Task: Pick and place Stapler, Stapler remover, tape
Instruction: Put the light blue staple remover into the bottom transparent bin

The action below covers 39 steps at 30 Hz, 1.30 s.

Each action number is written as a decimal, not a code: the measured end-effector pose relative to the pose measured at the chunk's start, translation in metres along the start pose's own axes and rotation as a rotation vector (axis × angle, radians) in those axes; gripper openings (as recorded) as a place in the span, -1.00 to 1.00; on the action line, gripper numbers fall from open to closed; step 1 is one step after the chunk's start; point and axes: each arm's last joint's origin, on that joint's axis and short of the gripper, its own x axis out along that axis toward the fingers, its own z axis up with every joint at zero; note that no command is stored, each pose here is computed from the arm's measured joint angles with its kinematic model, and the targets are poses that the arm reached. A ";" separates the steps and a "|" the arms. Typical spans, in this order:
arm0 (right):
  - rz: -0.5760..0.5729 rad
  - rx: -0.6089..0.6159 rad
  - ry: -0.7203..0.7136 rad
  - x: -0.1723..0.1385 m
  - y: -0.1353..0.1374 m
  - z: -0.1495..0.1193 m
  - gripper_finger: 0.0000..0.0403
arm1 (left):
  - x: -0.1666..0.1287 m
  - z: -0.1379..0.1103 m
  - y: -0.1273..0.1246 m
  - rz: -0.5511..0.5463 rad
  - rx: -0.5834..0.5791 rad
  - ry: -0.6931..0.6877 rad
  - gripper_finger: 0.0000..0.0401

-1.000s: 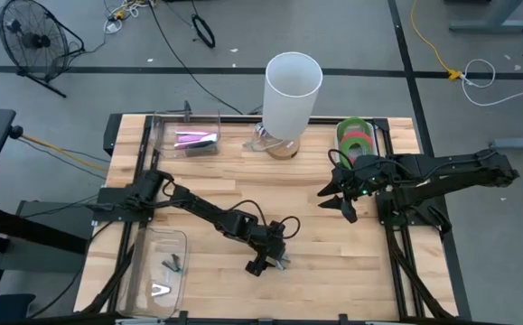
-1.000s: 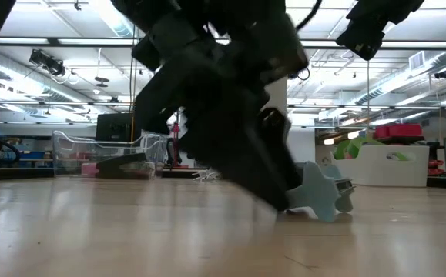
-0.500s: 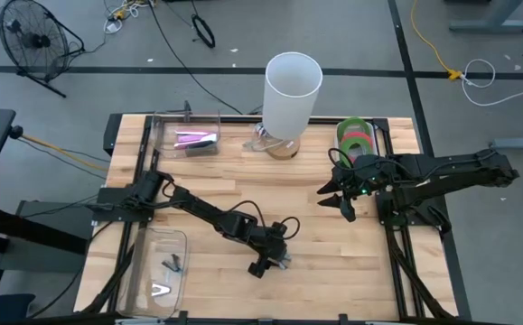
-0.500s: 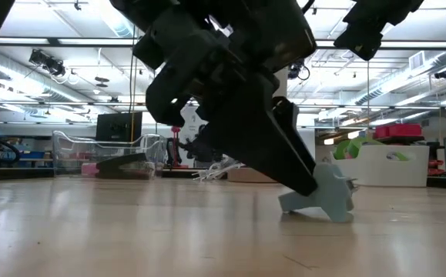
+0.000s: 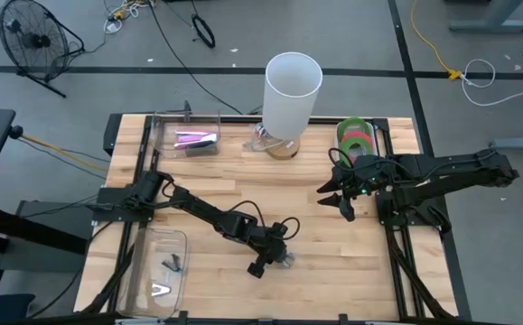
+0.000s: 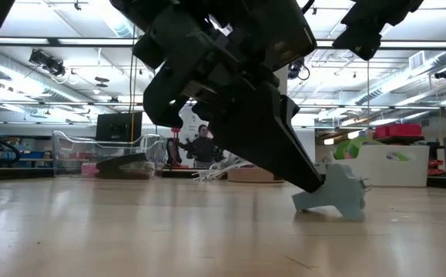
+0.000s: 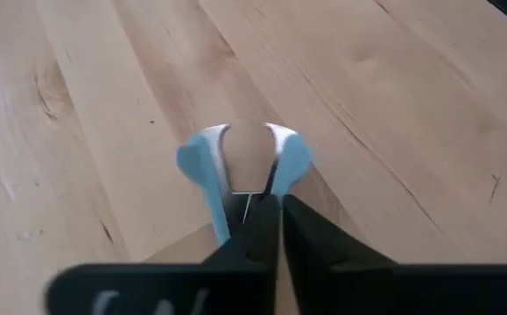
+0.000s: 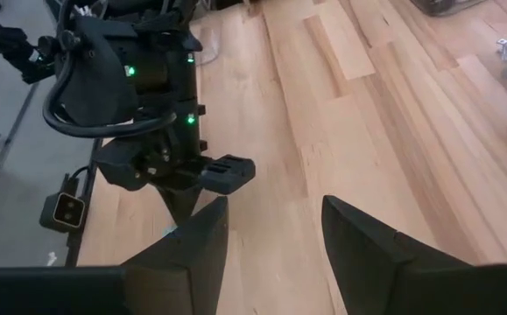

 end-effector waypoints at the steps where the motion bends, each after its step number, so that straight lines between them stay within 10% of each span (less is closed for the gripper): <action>1: 0.000 0.000 -0.001 0.000 0.000 0.000 -0.08 | 0.000 0.000 0.000 0.000 0.000 0.000 -0.94; 24: 0.002 -0.007 -0.003 0.000 0.000 0.000 -0.08 | -0.018 0.028 0.004 0.041 0.055 -0.014 -0.85; 39: -0.004 -0.016 0.048 0.000 -0.001 -0.004 -0.08 | -0.029 0.055 0.009 0.083 0.058 -0.013 -0.10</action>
